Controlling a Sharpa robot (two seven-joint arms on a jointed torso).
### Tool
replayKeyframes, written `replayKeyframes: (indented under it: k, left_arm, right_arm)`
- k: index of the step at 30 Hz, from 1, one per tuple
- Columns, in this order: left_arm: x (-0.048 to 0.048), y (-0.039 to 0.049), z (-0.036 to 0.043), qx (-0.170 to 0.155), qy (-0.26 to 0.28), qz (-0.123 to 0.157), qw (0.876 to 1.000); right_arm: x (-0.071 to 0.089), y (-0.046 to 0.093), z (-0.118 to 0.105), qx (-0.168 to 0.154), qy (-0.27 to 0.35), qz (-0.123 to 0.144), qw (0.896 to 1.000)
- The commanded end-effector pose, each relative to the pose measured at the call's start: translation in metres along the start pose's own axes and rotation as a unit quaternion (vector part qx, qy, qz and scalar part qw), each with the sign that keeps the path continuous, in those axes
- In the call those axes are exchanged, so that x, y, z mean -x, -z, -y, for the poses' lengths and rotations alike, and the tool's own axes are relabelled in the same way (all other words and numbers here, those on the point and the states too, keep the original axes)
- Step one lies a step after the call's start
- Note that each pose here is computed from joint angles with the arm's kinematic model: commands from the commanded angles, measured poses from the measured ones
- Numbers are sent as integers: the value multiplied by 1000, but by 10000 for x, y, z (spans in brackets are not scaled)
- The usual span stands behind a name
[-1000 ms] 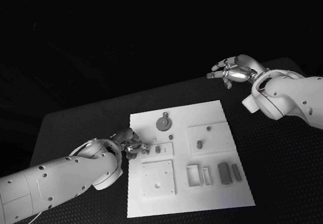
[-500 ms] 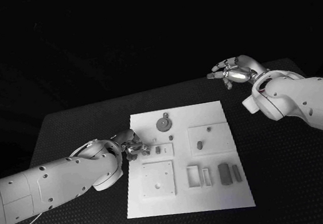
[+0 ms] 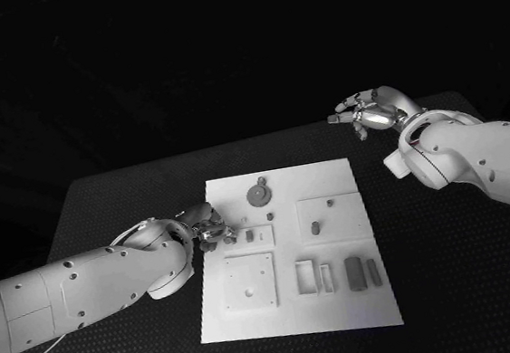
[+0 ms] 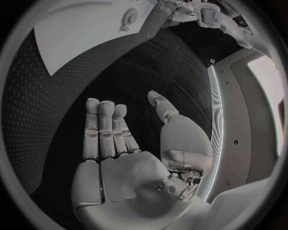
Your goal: Assemble the parts on the task board
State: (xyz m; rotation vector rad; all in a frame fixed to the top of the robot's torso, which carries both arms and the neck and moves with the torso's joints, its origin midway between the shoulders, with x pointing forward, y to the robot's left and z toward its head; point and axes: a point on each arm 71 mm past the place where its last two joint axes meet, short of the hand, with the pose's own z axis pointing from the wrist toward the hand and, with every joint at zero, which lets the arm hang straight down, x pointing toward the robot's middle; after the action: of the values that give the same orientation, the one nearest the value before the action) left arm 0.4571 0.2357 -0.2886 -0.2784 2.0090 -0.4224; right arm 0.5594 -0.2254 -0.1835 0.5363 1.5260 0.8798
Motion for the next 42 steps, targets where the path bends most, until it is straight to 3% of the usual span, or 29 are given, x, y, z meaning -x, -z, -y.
replayKeyframes:
  k: [1,19,42]
  left_arm:
    - [-22,-1,-15,4,-11,-4,1000]
    - [-42,-4,-29,8,-23,-18,1000]
    - [-35,-10,-22,6,-21,-12,1000]
  right_arm:
    - [-7,1,-5,4,-1,-6,1000]
    - [-8,3,-4,5,-1,-7,1000]
    - [-7,4,0,4,-1,-7,1000]
